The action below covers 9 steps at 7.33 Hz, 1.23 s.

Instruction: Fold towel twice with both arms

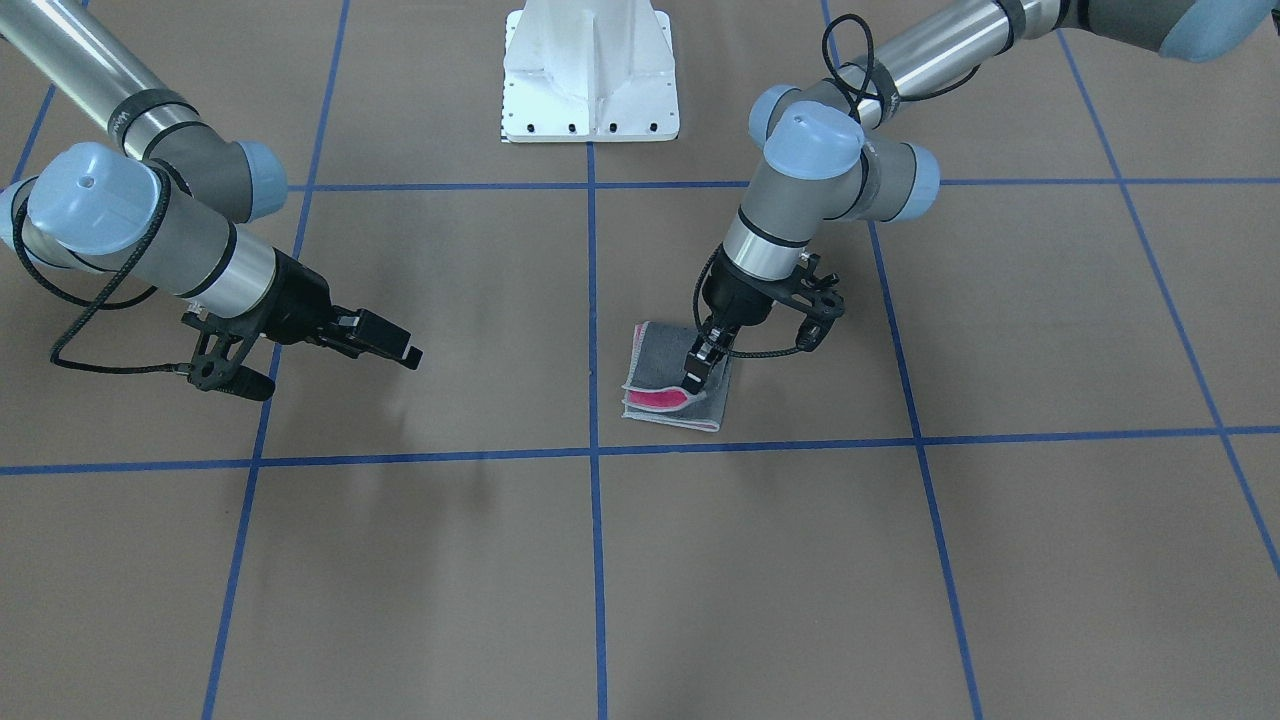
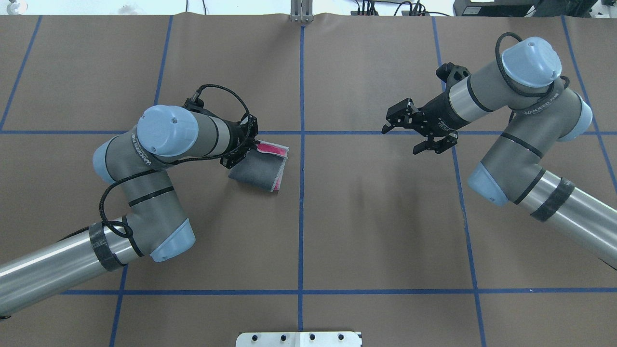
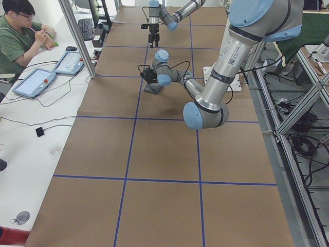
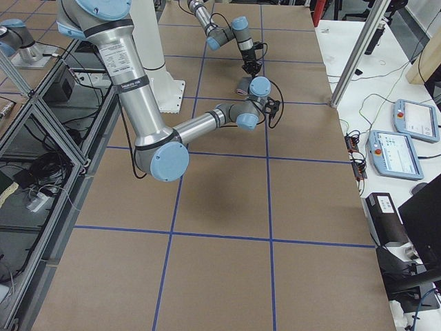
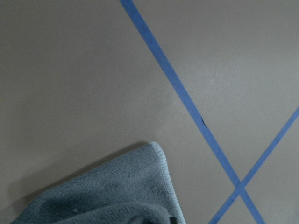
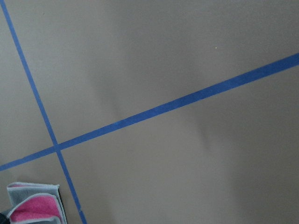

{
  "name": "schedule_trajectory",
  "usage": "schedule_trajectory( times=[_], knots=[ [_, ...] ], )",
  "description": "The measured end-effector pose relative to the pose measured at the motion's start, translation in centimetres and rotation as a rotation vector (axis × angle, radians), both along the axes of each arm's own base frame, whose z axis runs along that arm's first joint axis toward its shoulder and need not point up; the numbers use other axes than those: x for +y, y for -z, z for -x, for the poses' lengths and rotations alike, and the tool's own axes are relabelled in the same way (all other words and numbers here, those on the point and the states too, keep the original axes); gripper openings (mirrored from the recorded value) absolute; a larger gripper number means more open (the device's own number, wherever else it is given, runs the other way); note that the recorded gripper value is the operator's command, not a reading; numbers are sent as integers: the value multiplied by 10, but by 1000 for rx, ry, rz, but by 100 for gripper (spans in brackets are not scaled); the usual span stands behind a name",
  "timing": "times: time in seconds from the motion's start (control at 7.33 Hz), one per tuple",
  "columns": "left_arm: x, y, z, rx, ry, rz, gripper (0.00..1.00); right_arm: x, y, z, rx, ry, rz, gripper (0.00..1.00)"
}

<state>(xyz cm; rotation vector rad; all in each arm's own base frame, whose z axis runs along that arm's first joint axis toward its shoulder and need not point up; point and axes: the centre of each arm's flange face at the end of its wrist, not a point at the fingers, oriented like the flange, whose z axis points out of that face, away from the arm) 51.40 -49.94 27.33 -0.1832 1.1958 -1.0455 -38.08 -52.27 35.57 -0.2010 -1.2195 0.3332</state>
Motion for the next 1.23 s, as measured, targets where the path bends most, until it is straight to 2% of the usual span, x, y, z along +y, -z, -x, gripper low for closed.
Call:
schedule_trajectory(
  times=[0.41, 0.68, 0.82, 1.09, 1.23],
  knots=[
    [-29, -15, 18, -18, 55, 33, 99, 0, 1, 0, -1, 1, -2, 99],
    [-45, -15, 36, -17, 52, 35, 99, 0, 8, 3, -6, 7, -4, 99],
    [-54, -13, 52, -16, 1, 19, 99, 1, 13, 5, -9, 9, -6, 99],
    [-77, -12, 95, -26, -148, -69, 99, -5, 19, -1, -8, -6, -8, 99],
    [-93, -12, 128, -38, -187, -120, 99, -14, 18, -11, 4, -29, -6, 99]
  ],
)
